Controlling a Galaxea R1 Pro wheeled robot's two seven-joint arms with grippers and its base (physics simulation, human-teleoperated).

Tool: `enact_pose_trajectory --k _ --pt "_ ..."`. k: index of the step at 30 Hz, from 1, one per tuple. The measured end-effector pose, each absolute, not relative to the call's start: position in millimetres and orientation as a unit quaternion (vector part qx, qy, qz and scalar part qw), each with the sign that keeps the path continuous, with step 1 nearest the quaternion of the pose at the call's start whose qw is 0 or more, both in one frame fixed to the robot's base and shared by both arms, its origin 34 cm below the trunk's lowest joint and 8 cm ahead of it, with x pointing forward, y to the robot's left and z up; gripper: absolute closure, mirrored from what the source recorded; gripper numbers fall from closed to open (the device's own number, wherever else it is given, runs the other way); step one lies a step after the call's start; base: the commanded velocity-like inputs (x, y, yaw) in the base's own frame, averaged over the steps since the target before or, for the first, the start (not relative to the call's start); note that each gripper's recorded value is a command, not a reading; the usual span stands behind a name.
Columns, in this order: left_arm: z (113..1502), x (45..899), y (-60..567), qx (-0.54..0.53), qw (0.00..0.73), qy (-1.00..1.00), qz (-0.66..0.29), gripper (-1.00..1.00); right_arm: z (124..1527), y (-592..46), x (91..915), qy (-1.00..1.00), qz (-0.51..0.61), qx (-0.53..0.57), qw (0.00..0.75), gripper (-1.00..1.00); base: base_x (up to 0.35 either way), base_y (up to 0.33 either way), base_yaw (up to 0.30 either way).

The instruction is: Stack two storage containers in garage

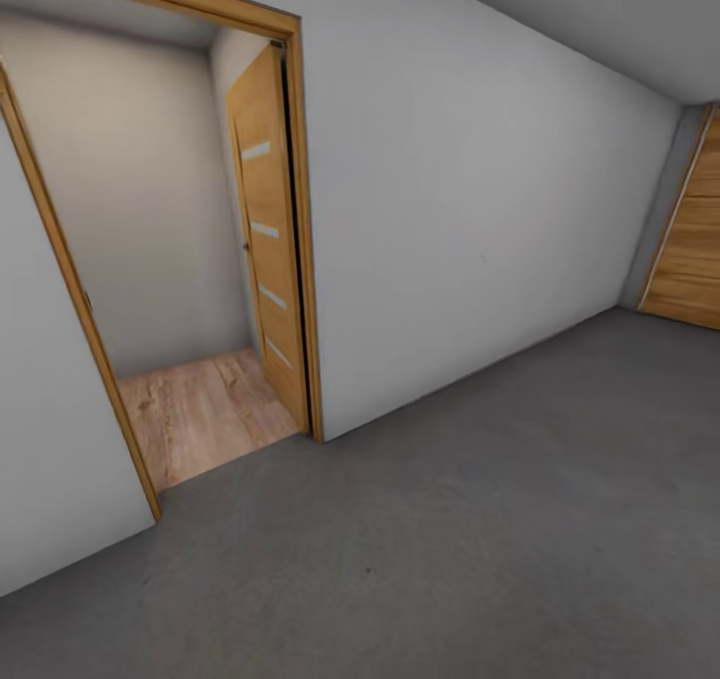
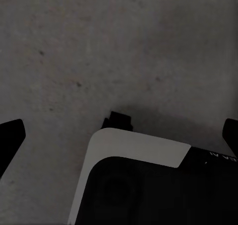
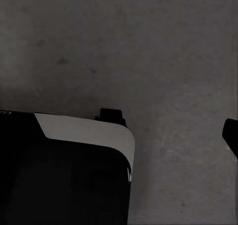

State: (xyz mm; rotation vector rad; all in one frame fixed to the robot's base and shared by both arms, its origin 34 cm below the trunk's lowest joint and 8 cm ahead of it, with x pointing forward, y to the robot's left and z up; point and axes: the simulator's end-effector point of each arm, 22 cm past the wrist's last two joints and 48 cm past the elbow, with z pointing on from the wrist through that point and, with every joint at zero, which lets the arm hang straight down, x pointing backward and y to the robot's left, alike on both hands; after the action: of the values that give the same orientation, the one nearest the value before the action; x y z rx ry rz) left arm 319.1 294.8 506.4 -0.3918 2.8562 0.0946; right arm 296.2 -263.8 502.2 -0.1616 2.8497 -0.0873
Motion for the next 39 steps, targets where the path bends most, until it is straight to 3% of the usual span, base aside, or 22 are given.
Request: enact_pose_trajectory --k 23,39 --pt "506.4 319.3 295.0 -0.135 0.129 0.982 0.033 -1.00 502.3 -264.4 296.4 0.988 -0.031 -0.056 0.143 -1.00 0.319 0.000 0.263" --pt "506.3 318.8 294.6 -0.134 0.127 0.982 0.032 -1.00 502.2 -264.3 296.1 0.987 -0.029 -0.064 0.142 -1.00 0.319 0.000 0.032"
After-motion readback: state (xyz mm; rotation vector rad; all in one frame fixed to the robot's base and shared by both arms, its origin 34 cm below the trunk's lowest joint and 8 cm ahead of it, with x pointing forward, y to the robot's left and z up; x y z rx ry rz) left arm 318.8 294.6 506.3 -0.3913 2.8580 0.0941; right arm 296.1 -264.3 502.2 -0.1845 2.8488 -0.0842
